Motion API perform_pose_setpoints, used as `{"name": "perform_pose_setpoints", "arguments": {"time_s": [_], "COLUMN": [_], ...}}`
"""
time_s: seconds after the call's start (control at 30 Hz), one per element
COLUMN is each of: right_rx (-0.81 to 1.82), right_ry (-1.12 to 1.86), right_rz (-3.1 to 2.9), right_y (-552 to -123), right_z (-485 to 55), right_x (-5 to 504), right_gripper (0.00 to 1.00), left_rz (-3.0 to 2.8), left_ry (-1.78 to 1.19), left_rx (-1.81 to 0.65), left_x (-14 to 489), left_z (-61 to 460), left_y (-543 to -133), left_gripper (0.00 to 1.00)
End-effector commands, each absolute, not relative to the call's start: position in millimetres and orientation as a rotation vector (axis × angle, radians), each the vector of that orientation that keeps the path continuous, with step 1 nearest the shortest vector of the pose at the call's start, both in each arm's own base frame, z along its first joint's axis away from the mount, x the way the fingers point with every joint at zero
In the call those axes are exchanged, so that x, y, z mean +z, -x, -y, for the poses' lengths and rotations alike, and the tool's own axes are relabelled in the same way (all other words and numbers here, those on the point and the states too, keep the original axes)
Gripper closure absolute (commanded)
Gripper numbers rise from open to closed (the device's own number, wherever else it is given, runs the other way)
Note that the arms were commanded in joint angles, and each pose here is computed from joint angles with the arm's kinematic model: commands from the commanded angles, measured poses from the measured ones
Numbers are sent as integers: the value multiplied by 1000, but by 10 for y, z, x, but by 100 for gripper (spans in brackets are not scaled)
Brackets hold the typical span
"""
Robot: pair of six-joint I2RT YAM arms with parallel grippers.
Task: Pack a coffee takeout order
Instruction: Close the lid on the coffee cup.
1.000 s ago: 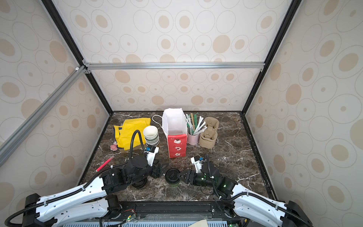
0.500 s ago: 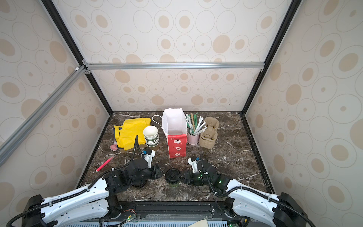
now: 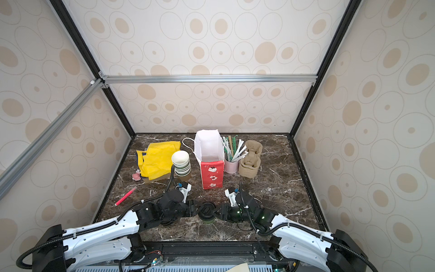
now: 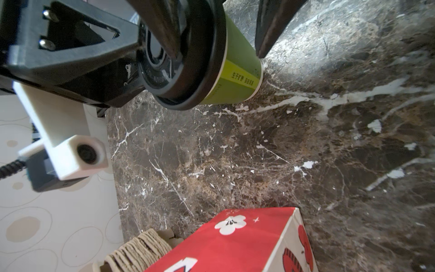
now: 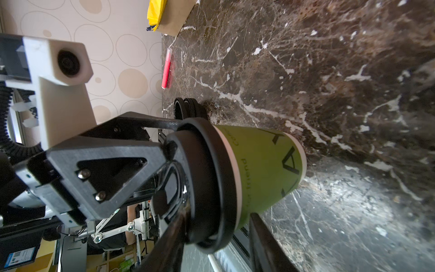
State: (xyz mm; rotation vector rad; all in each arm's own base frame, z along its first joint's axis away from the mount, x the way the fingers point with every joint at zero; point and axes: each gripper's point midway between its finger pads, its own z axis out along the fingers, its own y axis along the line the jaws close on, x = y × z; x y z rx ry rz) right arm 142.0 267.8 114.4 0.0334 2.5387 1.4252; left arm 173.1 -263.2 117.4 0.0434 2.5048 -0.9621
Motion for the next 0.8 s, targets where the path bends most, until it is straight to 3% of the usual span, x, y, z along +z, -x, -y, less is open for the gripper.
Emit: {"name": "perform_pose_setpoints", "arguments": {"time_s": [0.0,0.13,0.4,0.57,0.77], "right_rx": [1297,1233,1090,1119,1226], "right_ry": [-98,-117,-128,-49,102], "right_rz": [-2651,-2689,-2798,-2780,-2578], "right_y": [-1398,-1389,-1313,-1341,-1511], "right_z": [-2544,-2479,-2337,-2425,-2593], "right_x": [875,788,508,634,1285], "right_gripper": [56,57,58,53,39], "left_rz": [-2561,-2603,-2688,-2668,-2489], "left_ry": [-81,-95,-121,-114,-138], "left_rx": [-939,-871,-722,-767,-826], "left_x": [1049,927,694,738,1296], "left_z": [2629,2567,2384,2385,2555], "left_y": [-1680,-1661,-1591,-1566,-1832], "left_gripper": [53,61,63,55,40]}}
